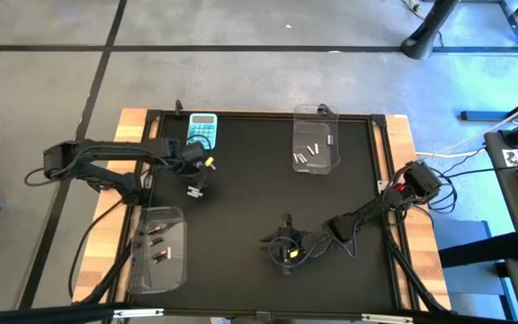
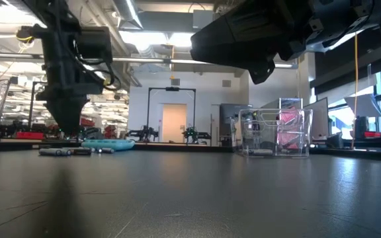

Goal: Sort batteries
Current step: Put the white battery into the top transparent bin

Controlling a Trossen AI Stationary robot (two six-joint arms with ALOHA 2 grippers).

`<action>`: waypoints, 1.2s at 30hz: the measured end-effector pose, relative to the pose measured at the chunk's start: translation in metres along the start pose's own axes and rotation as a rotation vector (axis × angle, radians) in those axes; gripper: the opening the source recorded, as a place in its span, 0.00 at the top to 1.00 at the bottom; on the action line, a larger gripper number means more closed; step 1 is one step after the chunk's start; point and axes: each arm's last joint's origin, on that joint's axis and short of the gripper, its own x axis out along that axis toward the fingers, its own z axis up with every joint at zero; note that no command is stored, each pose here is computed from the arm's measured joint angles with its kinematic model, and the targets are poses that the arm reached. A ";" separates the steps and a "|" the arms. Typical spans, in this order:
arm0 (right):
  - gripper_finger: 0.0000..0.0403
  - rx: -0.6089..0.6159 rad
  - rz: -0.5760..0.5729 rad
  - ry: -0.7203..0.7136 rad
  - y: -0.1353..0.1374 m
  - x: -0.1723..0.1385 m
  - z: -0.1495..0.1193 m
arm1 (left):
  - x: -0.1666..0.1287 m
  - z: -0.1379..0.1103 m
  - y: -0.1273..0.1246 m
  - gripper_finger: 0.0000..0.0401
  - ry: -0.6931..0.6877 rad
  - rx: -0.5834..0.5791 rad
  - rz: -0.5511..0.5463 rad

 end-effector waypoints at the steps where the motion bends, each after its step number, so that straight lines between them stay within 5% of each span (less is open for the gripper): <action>1: 0.75 0.000 0.000 -0.001 0.000 0.000 0.000 | 0.002 0.001 0.002 0.67 -0.001 -0.005 0.001; 20: 0.75 -0.002 -0.001 0.004 0.000 0.000 0.000 | 0.049 0.003 0.009 0.69 0.091 0.076 -0.011; 28: 0.75 -0.002 0.000 0.004 0.000 0.000 0.000 | 0.047 0.003 0.009 0.96 0.085 0.110 -0.027; 36: 0.75 -0.002 0.000 0.004 0.000 0.000 0.000 | 0.012 0.002 0.011 0.97 -0.048 0.103 -0.047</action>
